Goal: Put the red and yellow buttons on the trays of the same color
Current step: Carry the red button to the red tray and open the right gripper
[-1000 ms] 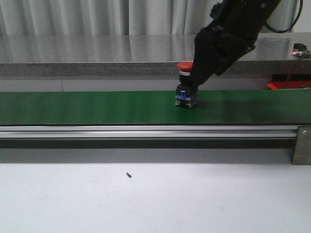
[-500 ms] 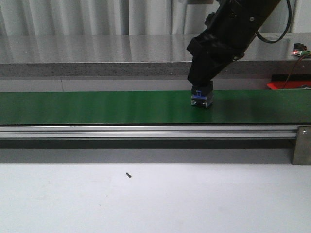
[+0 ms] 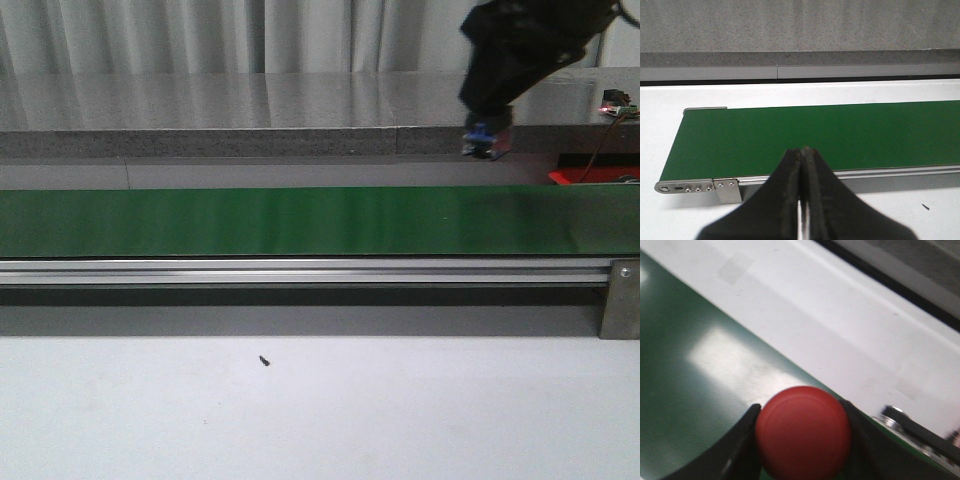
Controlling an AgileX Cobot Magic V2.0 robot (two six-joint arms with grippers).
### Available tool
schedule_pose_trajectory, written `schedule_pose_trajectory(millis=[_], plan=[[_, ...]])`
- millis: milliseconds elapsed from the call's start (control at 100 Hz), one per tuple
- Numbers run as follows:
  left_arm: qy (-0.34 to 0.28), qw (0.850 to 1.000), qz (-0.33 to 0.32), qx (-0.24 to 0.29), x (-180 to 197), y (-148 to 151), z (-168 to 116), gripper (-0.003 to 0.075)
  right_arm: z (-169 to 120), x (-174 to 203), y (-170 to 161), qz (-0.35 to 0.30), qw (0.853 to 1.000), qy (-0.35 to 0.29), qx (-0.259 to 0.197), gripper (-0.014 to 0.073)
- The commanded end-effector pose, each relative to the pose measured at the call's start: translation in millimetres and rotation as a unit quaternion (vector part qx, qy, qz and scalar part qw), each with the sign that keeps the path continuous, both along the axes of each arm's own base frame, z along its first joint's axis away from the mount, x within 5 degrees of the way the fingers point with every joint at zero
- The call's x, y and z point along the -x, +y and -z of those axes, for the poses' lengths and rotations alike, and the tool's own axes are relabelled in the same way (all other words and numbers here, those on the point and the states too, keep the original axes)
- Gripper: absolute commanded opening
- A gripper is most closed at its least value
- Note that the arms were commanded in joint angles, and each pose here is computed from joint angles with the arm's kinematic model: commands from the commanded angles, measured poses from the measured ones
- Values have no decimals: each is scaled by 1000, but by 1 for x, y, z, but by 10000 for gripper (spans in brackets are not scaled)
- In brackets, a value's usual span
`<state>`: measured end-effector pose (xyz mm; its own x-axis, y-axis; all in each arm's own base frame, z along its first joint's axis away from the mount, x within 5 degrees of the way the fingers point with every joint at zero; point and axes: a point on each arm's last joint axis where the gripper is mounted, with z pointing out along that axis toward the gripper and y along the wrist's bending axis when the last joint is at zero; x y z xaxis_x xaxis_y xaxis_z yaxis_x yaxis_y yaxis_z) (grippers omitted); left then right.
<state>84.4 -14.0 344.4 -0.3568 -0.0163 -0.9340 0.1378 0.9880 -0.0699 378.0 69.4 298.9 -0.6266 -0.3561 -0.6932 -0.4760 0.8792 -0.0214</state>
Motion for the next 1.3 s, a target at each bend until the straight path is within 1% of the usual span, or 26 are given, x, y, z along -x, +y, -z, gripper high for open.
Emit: schedule_pose_trajectory(millis=[0, 130, 270, 420, 560, 610, 730, 1110, 1290], plan=[[-45, 999, -6, 11, -2, 0, -14, -20, -36, 6, -31, 51, 997, -52, -19, 90], [-45, 999, -6, 11, -2, 0, -14, -20, -38, 9, -78, 113, 992, -44, -24, 90], [-45, 999, -6, 11, -2, 0, -14, -20, -38, 14, -127, 181, 982, -41, -34, 90], [-45, 999, -6, 11, -2, 0, -14, -20, -37, 24, -177, 251, 966, -45, -32, 90], [-45, 999, -6, 11, -2, 0, -14, -20, -27, 26, -208, 301, 951, -46, -55, 90], [-45, 999, -6, 11, -2, 0, -14, -20, -21, 23, -215, 312, 947, -43, -63, 90], [-45, 999, -6, 11, -2, 0, -14, -20, -5, 16, -222, 326, 942, -37, -67, 90], [-45, 999, -6, 11, -2, 0, -14, -20, 53, -3, -233, 336, 939, 26, -75, 90], [-45, 999, -6, 11, -2, 0, -14, -20, 74, -9, -236, 340, 936, 46, -77, 90]])
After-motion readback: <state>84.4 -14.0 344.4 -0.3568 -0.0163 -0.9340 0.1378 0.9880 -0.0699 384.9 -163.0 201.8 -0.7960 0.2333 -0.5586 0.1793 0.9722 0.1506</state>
